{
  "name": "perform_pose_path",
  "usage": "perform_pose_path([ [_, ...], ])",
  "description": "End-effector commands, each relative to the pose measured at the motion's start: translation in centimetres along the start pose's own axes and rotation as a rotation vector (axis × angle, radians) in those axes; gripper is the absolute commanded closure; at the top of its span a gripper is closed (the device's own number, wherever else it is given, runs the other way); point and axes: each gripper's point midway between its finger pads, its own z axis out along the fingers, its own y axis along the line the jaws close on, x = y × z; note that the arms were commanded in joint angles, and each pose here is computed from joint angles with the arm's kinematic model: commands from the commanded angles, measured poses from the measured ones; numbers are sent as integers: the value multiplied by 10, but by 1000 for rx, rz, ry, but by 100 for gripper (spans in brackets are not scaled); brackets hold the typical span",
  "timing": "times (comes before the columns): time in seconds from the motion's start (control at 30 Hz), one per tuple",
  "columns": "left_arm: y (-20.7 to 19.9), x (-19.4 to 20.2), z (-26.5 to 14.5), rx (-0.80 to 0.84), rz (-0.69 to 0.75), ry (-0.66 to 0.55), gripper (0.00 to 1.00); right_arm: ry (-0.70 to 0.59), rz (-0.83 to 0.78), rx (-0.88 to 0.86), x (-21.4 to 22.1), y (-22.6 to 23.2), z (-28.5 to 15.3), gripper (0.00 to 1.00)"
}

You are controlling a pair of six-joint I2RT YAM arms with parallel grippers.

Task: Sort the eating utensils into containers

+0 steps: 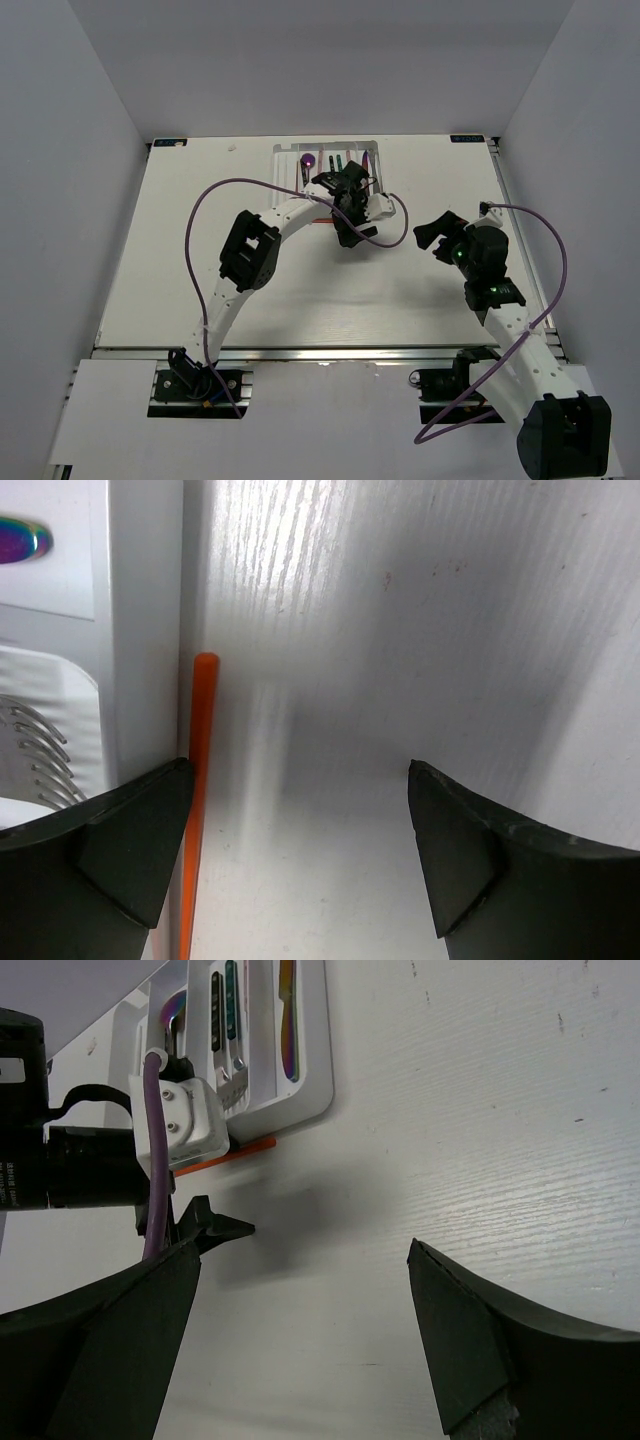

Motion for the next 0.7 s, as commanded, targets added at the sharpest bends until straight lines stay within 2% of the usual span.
perform_pose_path([
  [0.0, 13, 26, 5, -50, -17, 89, 4, -25, -23, -39, -8, 9, -1, 11],
  [0.17, 6, 21, -5, -65, 9, 69, 4, -15, -13, -55, -4, 10, 1, 11],
  [0.3, 3, 32, 9, -38, 3, 116, 4, -20, -13, -69, -3, 12, 0, 11],
  [0.67, -19, 41, 30, 104, -19, 147, 4, -20, -23, -112, -4, 20, -3, 11],
])
